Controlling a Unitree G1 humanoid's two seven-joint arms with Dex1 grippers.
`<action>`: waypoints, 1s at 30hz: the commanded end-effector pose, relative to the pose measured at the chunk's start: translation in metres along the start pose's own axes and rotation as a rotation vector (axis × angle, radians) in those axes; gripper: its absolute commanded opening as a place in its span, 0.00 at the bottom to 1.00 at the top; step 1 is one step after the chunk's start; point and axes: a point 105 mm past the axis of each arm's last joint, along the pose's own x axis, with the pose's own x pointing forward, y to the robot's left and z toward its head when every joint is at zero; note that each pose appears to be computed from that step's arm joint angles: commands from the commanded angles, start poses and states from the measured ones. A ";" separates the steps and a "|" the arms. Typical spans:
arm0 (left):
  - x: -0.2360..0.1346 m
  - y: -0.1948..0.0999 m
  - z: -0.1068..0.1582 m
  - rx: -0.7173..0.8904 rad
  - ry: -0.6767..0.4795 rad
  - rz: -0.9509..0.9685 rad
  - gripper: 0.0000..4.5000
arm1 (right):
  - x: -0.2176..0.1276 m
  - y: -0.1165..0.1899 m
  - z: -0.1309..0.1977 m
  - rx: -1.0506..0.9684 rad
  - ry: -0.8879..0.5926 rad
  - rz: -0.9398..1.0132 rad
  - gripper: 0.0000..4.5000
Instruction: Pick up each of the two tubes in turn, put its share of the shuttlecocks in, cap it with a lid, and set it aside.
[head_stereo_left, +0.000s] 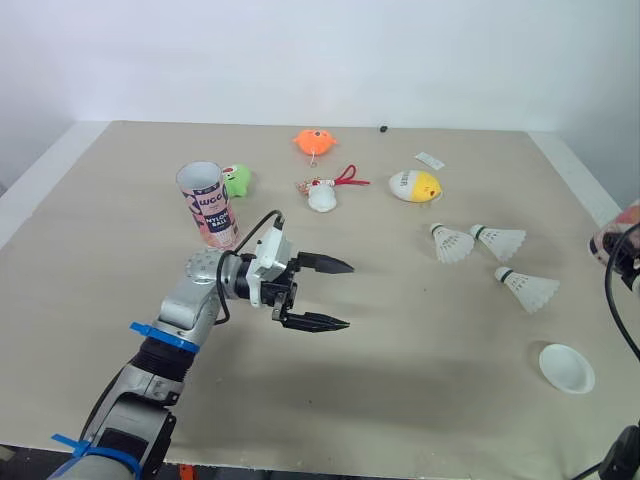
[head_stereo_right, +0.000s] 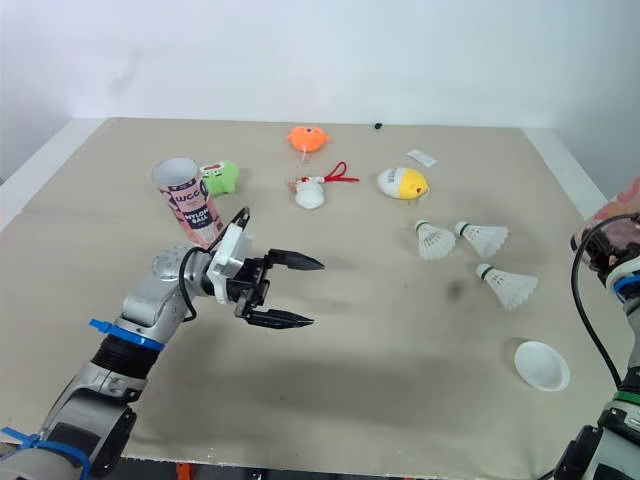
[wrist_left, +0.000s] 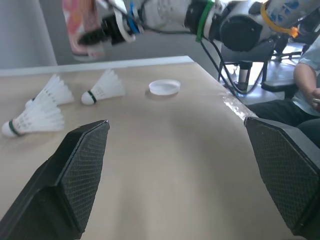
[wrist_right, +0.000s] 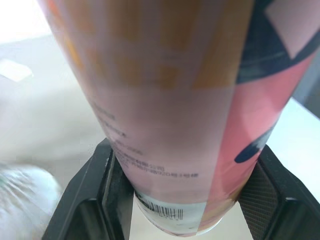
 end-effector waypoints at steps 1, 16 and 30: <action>0.007 0.013 0.017 0.065 -0.046 0.038 1.00 | -0.004 -0.012 -0.003 -0.037 -0.021 -0.059 0.59; 0.015 0.055 0.027 0.091 -0.136 0.296 1.00 | -0.001 0.001 -0.039 -0.020 0.041 -0.045 0.59; 0.017 0.049 0.018 0.067 -0.115 0.272 1.00 | -0.003 0.020 -0.037 0.047 0.092 0.078 0.99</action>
